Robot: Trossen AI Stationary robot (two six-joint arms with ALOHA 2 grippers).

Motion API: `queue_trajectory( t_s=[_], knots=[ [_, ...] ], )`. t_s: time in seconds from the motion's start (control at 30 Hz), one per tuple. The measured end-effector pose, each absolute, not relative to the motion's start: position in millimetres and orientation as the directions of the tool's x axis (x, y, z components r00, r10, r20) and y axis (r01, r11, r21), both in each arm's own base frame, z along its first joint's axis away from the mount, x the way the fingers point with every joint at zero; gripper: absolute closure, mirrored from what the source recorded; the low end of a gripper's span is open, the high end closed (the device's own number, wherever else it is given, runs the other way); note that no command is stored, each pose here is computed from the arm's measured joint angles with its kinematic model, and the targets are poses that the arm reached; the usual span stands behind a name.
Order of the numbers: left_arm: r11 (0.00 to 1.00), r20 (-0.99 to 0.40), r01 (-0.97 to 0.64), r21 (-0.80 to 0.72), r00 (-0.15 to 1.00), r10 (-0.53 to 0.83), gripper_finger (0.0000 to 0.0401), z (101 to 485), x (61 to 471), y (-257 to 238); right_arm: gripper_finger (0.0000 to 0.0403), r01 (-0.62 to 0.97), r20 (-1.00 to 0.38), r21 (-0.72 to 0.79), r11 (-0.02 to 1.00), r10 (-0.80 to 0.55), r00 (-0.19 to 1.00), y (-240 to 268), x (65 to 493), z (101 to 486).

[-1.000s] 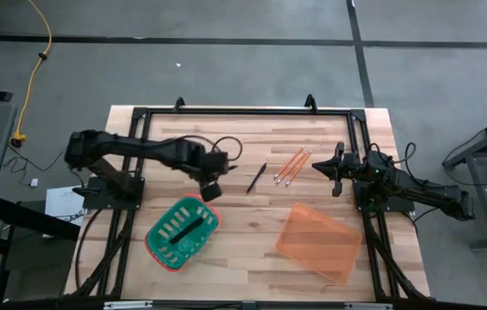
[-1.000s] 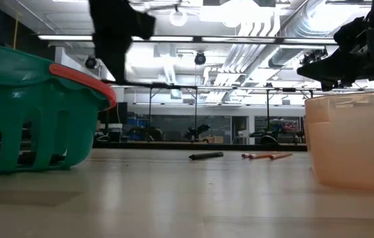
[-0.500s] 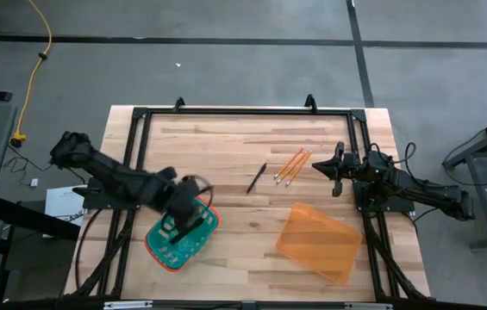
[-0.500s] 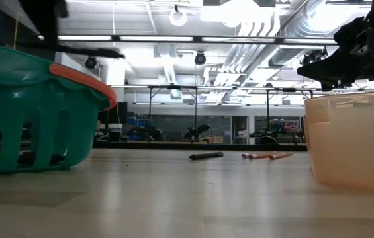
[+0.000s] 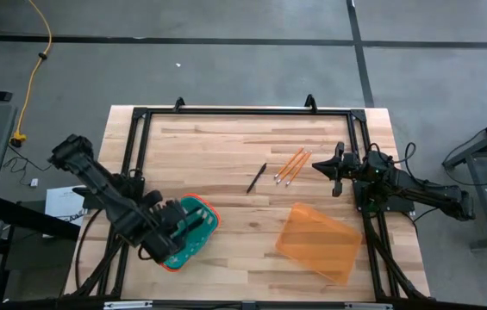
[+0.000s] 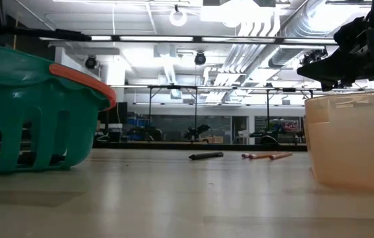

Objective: Sort pens & pencils
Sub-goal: Put the top black ballpen into the blue bin, then put the black ballpen into the blue bin

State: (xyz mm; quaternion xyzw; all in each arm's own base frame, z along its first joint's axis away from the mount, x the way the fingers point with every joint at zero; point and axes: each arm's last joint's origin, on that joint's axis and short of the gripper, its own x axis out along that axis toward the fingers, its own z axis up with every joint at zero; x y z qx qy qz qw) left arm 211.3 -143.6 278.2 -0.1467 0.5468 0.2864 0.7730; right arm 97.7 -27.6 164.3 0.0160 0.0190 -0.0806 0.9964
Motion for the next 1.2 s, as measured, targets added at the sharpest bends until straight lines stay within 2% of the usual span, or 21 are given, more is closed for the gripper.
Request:
queue_trajectory(
  t_s=[0.27,0.43,0.6,0.8,0.9,1.03,1.2],
  knots=[
    [0.794,-0.927,-0.575,0.198,0.154,0.343,0.0382,246.0,220.8,-164.2,0.0402,0.161,-0.041,0.029,0.986,-0.16,0.986,-27.6,97.7,164.3],
    [0.783,-0.927,-0.558,0.275,0.063,0.37,0.0382,211.3,218.8,-162.7,0.0402,0.161,-0.04,0.029,0.986,-0.16,0.986,-27.6,97.7,164.4],
    [0.783,-0.937,-0.556,0.279,0.02,0.348,0.0382,188.8,211.8,-158.7,0.0402,0.161,-0.04,0.029,0.986,-0.16,0.986,-27.6,97.7,164.4],
    [0.78,-0.948,-0.571,0.255,0.012,0.318,0.0378,179.9,209.8,-158.1,0.0402,0.161,-0.041,0.029,0.987,-0.16,0.986,-27.6,97.7,164.3],
    [0.781,-0.947,-0.572,0.252,0.019,0.32,0.0361,179.8,210.2,-158.3,0.0402,0.161,-0.041,0.029,0.986,-0.16,0.986,-27.6,97.7,164.3],
    [0.795,-0.947,-0.549,0.257,0.019,0.32,0.0316,183.1,211.2,-159.1,0.0402,0.161,-0.04,0.029,0.987,-0.16,0.986,-27.6,97.7,164.4],
    [0.815,-0.943,-0.52,0.255,0.055,0.329,0.0263,207.0,219.9,-163.7,0.0402,0.161,-0.04,0.029,0.987,-0.16,0.986,-27.5,97.7,164.4]
  ],
)
